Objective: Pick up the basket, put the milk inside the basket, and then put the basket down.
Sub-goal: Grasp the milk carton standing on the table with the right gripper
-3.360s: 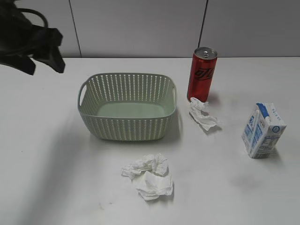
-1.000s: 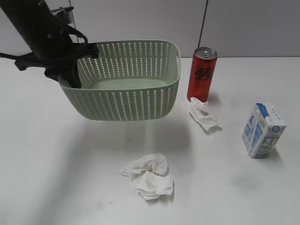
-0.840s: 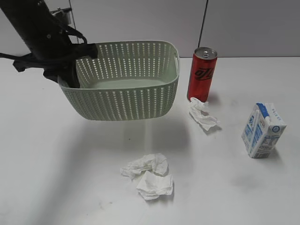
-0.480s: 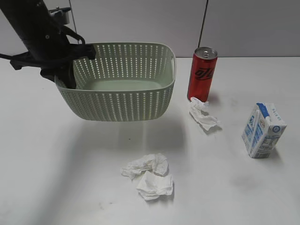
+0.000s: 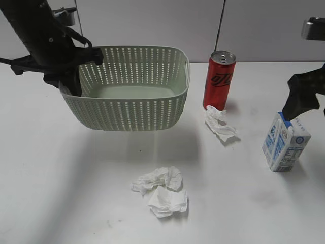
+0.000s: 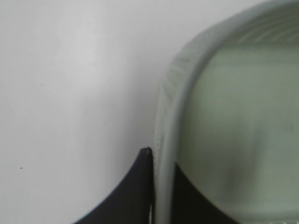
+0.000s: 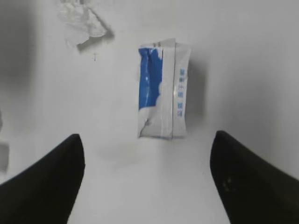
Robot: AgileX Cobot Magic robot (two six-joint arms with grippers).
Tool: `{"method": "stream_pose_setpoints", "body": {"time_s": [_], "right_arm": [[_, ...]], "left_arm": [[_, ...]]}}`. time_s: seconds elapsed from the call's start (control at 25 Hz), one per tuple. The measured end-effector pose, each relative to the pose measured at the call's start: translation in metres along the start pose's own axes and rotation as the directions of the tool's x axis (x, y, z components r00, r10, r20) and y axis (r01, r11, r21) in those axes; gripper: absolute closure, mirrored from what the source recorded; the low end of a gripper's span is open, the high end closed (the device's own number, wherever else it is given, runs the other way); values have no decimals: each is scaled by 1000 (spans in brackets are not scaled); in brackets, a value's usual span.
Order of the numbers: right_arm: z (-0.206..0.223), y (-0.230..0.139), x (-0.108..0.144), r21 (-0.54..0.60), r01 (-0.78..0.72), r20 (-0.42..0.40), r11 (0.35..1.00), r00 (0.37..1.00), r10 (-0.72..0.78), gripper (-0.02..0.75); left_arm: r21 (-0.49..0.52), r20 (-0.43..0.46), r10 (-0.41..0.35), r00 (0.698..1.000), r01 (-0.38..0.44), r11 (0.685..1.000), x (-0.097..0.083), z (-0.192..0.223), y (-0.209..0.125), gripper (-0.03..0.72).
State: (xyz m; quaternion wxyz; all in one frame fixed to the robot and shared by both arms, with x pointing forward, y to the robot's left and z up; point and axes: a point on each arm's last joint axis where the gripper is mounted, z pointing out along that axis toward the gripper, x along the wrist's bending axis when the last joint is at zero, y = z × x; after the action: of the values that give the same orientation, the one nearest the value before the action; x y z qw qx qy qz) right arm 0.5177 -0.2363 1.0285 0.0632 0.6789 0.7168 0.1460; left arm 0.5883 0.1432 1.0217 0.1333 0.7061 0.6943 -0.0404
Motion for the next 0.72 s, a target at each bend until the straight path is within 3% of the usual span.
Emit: {"method": "stream_pose_setpoints", "body": {"time_s": [0.32,0.48,0.72], "right_arm": [[52,13,-6,43,-38,60,998,998,35,101],[65,18,-6,22,-53,55,998,997,52,125],[89,15,-8,88,-62,69,994,996,56,145]], "left_arm": [[-9,3,0,1000,0,1000,0,0,1,688],[-12,-2,3,1000,-3,1000,0,0,1,688],[-35,-1,6,1000,-6,999,0,0,3,688]]}}
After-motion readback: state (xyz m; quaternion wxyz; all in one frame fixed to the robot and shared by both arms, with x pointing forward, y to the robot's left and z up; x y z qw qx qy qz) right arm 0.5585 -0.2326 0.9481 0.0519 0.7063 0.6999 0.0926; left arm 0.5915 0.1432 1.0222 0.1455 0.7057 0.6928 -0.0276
